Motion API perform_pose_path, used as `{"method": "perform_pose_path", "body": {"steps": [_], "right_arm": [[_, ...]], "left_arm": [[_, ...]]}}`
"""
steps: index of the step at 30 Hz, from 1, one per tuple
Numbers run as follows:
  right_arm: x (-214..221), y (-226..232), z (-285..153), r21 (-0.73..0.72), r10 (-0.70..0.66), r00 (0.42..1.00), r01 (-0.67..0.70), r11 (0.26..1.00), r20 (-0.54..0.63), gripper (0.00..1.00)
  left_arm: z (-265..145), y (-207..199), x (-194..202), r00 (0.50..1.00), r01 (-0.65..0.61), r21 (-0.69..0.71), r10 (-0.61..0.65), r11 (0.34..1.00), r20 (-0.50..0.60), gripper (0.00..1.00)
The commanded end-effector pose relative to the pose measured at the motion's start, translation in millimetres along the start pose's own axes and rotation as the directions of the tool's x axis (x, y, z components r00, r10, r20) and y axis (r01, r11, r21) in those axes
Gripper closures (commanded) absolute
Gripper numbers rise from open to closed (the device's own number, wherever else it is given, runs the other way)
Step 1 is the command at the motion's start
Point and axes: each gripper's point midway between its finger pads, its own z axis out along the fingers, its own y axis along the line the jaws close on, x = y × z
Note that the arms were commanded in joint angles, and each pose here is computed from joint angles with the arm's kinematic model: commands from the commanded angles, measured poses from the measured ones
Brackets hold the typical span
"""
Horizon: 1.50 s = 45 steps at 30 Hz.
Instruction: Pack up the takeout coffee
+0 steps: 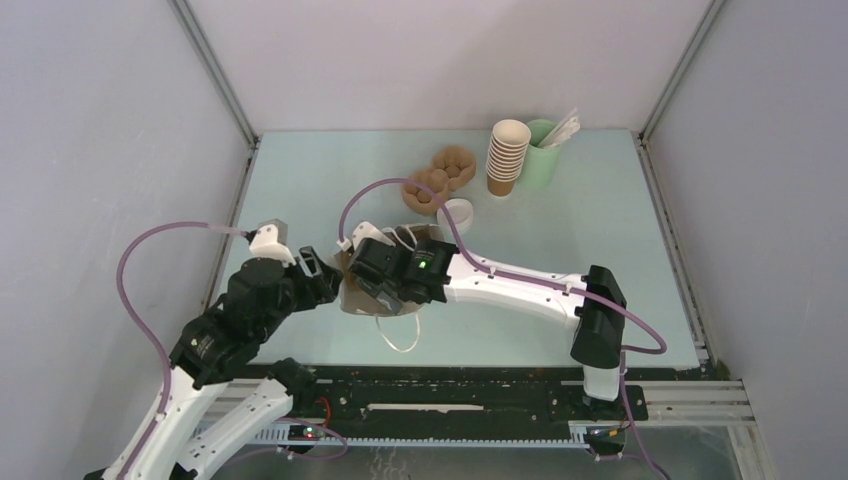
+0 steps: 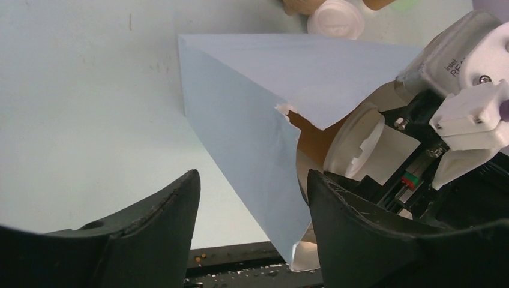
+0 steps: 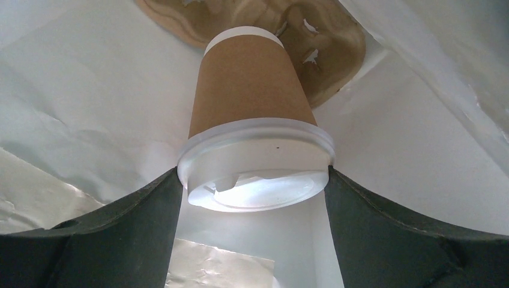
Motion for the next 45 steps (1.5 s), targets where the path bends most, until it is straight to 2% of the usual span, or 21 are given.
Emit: {"method": "perform_pose_path", "body": {"steps": [1,3,7,8,12,15,19,22,28,32,36,40,45], "right_arm": [[-10,-3,-4,-0.014,0.046,0.999,-0.046,0.999,0.007,0.40],[-11,-3,-4,-0.016,0.047,0.999,-0.047,0.999,0.008,0.40],[-12,-6,-5,-0.009,0.045,0.999,-0.045,0.999,0.008,0.40],[-12,-6,-5,-0.009,0.043,0.999,-0.043,0.999,0.007,0.40],[-13,-6,-6,-0.014,0.041,0.999,-0.041,0.999,0.011,0.40],[-13,-6,-6,-0.014,0.040,0.999,-0.039,0.999,0.011,0.40],[-13,-6,-6,-0.015,0.034,0.999,-0.034,0.999,0.012,0.41],[-12,-7,-6,-0.011,0.037,0.999,-0.037,0.999,0.009,0.41],[-12,-6,-6,-0.015,0.037,0.999,-0.037,0.999,0.009,0.41],[-11,-10,-9,-0.006,0.007,1.000,-0.006,1.000,0.021,0.42],[-12,-9,-17,0.017,-0.143,0.987,0.142,0.990,0.080,0.43],[-13,-4,-30,0.065,-0.274,0.952,0.267,0.961,0.136,0.43],[-3,15,-53,0.034,-0.269,0.953,0.267,0.963,0.142,0.43]], "left_arm": [[1,-16,1,0.999,0.042,0.049,-0.041,0.998,-0.032,0.33],[3,-20,1,0.999,0.025,0.051,-0.024,0.998,-0.035,0.44],[9,-17,8,0.997,-0.042,-0.027,0.040,0.999,-0.059,0.59],[8,-21,12,0.997,-0.051,-0.018,0.050,0.999,-0.065,0.59],[-1,-12,1,1.000,-0.016,-0.044,0.016,0.999,0.008,0.40],[-11,-7,-11,0.999,-0.004,-0.051,0.007,0.999,0.046,0.33],[-5,-13,-2,0.999,-0.035,-0.044,0.035,0.998,0.001,0.34],[-1,-18,-1,1.000,-0.030,-0.031,0.030,0.999,-0.001,0.43],[10,-26,11,0.997,-0.063,-0.024,0.062,0.998,-0.053,0.49],[16,-16,13,0.994,-0.101,-0.072,0.098,0.992,-0.040,0.66],[14,-7,10,0.983,-0.183,-0.098,0.179,0.978,-0.045,0.86],[13,-13,18,0.970,-0.241,-0.005,0.241,0.970,-0.041,0.99],[5,-46,31,0.952,-0.301,0.275,0.304,0.913,0.034,1.00]]}}
